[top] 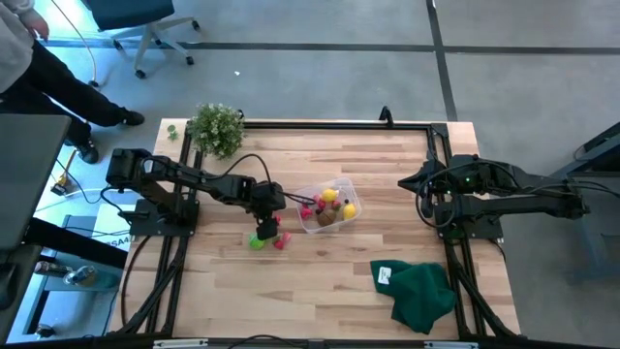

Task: Pick and placing Produce into tupperware
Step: Put the red cherry into the transparent bin

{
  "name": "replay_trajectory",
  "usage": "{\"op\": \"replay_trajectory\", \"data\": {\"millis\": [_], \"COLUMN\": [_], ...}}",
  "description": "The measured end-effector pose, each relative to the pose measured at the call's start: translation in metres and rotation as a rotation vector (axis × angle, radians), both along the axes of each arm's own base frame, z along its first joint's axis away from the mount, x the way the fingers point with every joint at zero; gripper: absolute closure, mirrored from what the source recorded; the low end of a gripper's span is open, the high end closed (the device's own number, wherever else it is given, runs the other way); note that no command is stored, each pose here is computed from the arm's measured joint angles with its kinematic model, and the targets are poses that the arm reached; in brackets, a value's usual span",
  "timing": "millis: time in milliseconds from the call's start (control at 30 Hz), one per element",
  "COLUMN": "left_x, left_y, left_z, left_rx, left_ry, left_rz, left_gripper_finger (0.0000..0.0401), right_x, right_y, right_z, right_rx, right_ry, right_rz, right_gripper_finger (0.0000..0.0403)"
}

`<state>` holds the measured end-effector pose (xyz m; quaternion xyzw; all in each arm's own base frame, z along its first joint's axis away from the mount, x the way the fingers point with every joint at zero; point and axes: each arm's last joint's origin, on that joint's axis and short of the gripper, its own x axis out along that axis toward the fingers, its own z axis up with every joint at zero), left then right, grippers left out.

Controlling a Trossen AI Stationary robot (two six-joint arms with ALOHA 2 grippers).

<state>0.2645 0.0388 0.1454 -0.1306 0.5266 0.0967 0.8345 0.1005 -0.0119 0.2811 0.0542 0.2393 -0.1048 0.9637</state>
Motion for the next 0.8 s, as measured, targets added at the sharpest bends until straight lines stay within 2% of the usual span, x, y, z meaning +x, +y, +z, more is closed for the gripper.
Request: {"op": "replay_trajectory", "data": {"millis": [333,567,800], "left_x": [0.0001,-0.0014,0.0001], "left_y": [0.0,0.0,0.0015], "left_z": [-0.0009,-0.0098,-0.0085], "left_rx": [0.004,0.001,0.042], "left_ry": [0.005,0.063,0.051], "left_rz": [-0.008,-0.006,0.011], "left_gripper_finger": [0.016,0.016,0.0163], "right_x": [0.0,0.0,0.0], "right_y": [0.0,0.0,0.0], "right_z": [0.0,0.0,0.0], "right_rx": [0.0,0.0,0.0], "right_ry": [0.0,0.0,0.0], "right_rz": [0.0,0.0,0.0], "right_gripper_finger": [0.0384,0.0384,0.0384]}}
